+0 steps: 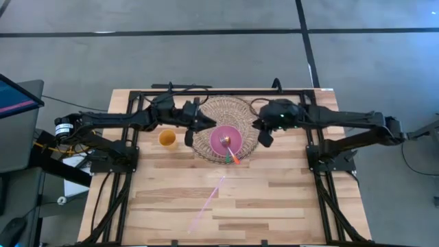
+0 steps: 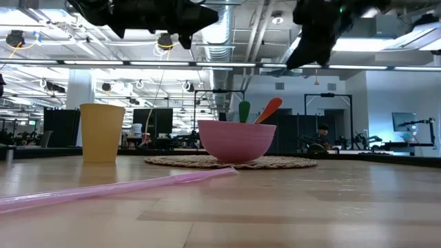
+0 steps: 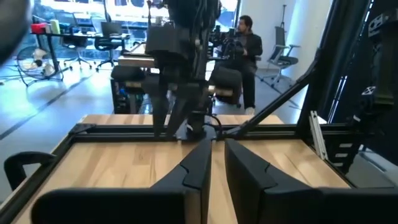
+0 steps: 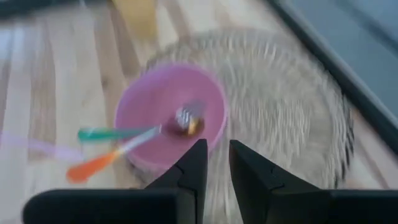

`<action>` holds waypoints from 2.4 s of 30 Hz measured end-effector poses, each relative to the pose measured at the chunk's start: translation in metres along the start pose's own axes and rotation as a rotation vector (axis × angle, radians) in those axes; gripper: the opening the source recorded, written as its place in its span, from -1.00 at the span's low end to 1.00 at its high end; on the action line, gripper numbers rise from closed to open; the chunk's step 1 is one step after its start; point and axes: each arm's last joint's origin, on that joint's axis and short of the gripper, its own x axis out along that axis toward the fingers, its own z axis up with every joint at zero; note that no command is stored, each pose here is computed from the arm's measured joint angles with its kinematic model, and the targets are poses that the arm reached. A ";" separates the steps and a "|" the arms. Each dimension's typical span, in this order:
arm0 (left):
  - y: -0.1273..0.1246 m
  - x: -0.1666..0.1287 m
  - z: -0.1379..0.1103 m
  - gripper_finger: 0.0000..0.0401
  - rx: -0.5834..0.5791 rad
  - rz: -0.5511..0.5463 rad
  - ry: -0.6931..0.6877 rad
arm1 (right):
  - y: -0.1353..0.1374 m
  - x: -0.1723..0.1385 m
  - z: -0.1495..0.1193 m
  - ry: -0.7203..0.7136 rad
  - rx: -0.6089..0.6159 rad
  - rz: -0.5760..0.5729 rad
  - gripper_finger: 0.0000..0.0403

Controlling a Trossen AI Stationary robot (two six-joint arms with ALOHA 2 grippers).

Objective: Pick & Place Utensil
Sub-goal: Put the yellow cup on the brown mat to the top left of the pink bowl

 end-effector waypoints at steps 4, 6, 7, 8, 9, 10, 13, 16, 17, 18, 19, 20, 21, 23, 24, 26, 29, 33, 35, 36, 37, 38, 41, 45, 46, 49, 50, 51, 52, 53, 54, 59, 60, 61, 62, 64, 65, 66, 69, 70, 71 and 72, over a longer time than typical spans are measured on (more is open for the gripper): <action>0.001 0.001 0.003 -0.71 -0.013 0.000 0.028 | -0.001 0.015 -0.019 -0.185 -0.055 0.047 -0.70; 0.001 0.001 0.002 -0.66 -0.022 -0.001 0.049 | 0.000 0.021 -0.026 -0.213 -0.114 0.082 -0.70; 0.001 0.001 0.002 -0.63 -0.025 0.002 0.056 | -0.001 0.023 -0.027 -0.216 -0.156 0.089 -0.70; 0.001 0.001 0.002 -0.60 -0.025 0.018 0.059 | -0.001 0.023 -0.027 -0.219 -0.186 0.101 -0.70; 0.002 0.002 0.001 -0.57 -0.026 0.041 0.063 | -0.001 0.022 -0.025 -0.232 -0.202 0.105 -0.70; 0.002 0.003 0.000 -0.54 -0.026 0.060 0.066 | -0.002 0.021 -0.024 -0.241 -0.207 0.114 -0.70; 0.004 0.009 0.000 -0.43 -0.029 0.073 0.075 | -0.003 0.017 -0.014 -0.269 -0.217 0.106 -0.70; 0.005 0.021 0.010 -0.34 -0.033 0.107 0.094 | -0.004 0.010 -0.001 -0.318 -0.244 0.096 -0.70; 0.005 0.025 0.013 -0.32 -0.029 0.140 0.134 | -0.004 0.008 0.003 -0.333 -0.249 0.092 -0.70; 0.005 0.029 0.015 -0.31 -0.014 0.179 0.196 | -0.004 0.005 0.007 -0.352 -0.250 0.089 -0.70; 0.005 0.032 0.017 -0.31 0.005 0.228 0.275 | -0.005 0.004 0.011 -0.383 -0.251 0.084 -0.70; 0.004 0.034 0.017 -0.31 0.025 0.286 0.363 | -0.005 0.002 0.014 -0.414 -0.254 0.079 -0.70; 0.001 0.035 0.016 -0.31 0.040 0.346 0.454 | -0.005 0.001 0.016 -0.441 -0.253 0.077 -0.70; -0.006 0.033 0.013 -0.33 0.069 0.436 0.622 | -0.006 0.000 0.020 -0.476 -0.258 0.069 -0.70; -0.011 0.030 0.012 -0.34 0.077 0.461 0.689 | -0.007 -0.001 0.020 -0.487 -0.271 0.063 -0.70; -0.021 0.024 0.008 -0.36 0.045 0.479 0.781 | -0.008 -0.001 0.021 -0.488 -0.297 0.052 -0.70; -0.036 0.015 0.005 -0.38 -0.114 0.484 0.856 | -0.010 0.003 0.019 -0.463 -0.314 0.043 -0.70; -0.052 0.004 -0.004 -0.39 -0.198 0.494 0.991 | -0.012 0.007 0.018 -0.449 -0.311 0.036 -0.70; -0.058 0.001 -0.008 -0.39 -0.197 0.493 1.029 | -0.012 0.010 0.019 -0.443 -0.308 0.035 -0.70; -0.060 -0.003 -0.010 -0.39 -0.190 0.489 1.064 | -0.012 0.011 0.017 -0.430 -0.308 0.034 -0.70; -0.062 -0.006 -0.012 -0.39 -0.187 0.490 1.086 | -0.012 0.011 0.017 -0.430 -0.308 0.033 -0.70; -0.063 -0.008 -0.013 -0.39 -0.196 0.494 1.091 | -0.012 0.012 0.018 -0.436 -0.308 0.033 -0.70; -0.064 -0.017 -0.015 -0.39 -0.268 0.547 1.104 | -0.009 0.015 0.017 -0.423 -0.313 0.046 -0.70; -0.065 -0.029 -0.021 -0.39 -0.374 0.634 1.105 | -0.004 0.018 0.016 -0.419 -0.321 0.066 -0.70; -0.065 -0.033 -0.024 -0.39 -0.390 0.646 1.108 | -0.003 0.019 0.015 -0.406 -0.323 0.070 -0.70; -0.069 -0.044 -0.037 -0.39 -0.400 0.659 1.139 | -0.001 0.022 0.015 -0.408 -0.326 0.076 -0.70; -0.069 -0.047 -0.041 -0.39 -0.400 0.664 1.150 | 0.000 0.023 0.015 -0.400 -0.328 0.080 -0.70; -0.069 -0.050 -0.044 -0.39 -0.402 0.668 1.156 | 0.000 0.024 0.014 -0.391 -0.329 0.081 -0.70; -0.070 -0.052 -0.047 -0.39 -0.404 0.673 1.156 | 0.000 0.025 0.013 -0.388 -0.329 0.082 -0.70; -0.070 -0.054 -0.049 -0.39 -0.409 0.679 1.160 | 0.001 0.026 0.014 -0.390 -0.329 0.082 -0.70; -0.070 -0.055 -0.052 -0.39 -0.413 0.686 1.165 | 0.001 0.027 0.014 -0.394 -0.330 0.084 -0.70; -0.071 -0.060 -0.062 -0.39 -0.407 0.692 1.192 | 0.003 0.030 0.013 -0.380 -0.333 0.089 -0.70; -0.071 -0.061 -0.064 -0.39 -0.405 0.693 1.197 | 0.003 0.031 0.012 -0.374 -0.334 0.091 -0.70; -0.072 -0.061 -0.066 -0.40 -0.402 0.695 1.199 | 0.003 0.031 0.012 -0.370 -0.335 0.092 -0.70; -0.072 -0.062 -0.068 -0.40 -0.397 0.700 1.200 | 0.003 0.031 0.012 -0.372 -0.335 0.093 -0.70; -0.071 -0.063 -0.071 -0.45 -0.385 0.711 1.204 | 0.003 0.031 0.012 -0.376 -0.335 0.092 -0.70; -0.071 -0.063 -0.071 -0.50 -0.380 0.714 1.204 | 0.003 0.031 0.012 -0.375 -0.335 0.092 -0.70; -0.071 -0.063 -0.071 -0.56 -0.379 0.715 1.201 | 0.003 0.031 0.012 -0.375 -0.335 0.092 -0.70; -0.071 -0.058 -0.069 -0.82 -0.388 0.703 1.151 | 0.004 0.030 0.014 -0.397 -0.334 0.090 -0.70; -0.070 -0.056 -0.066 -0.91 -0.394 0.699 1.128 | 0.004 0.030 0.015 -0.407 -0.334 0.089 -0.70; -0.070 -0.053 -0.063 -0.94 -0.399 0.696 1.099 | 0.004 0.029 0.016 -0.417 -0.334 0.089 -0.70; -0.069 -0.049 -0.058 -0.94 -0.404 0.694 1.064 | 0.004 0.029 0.017 -0.425 -0.333 0.088 -0.70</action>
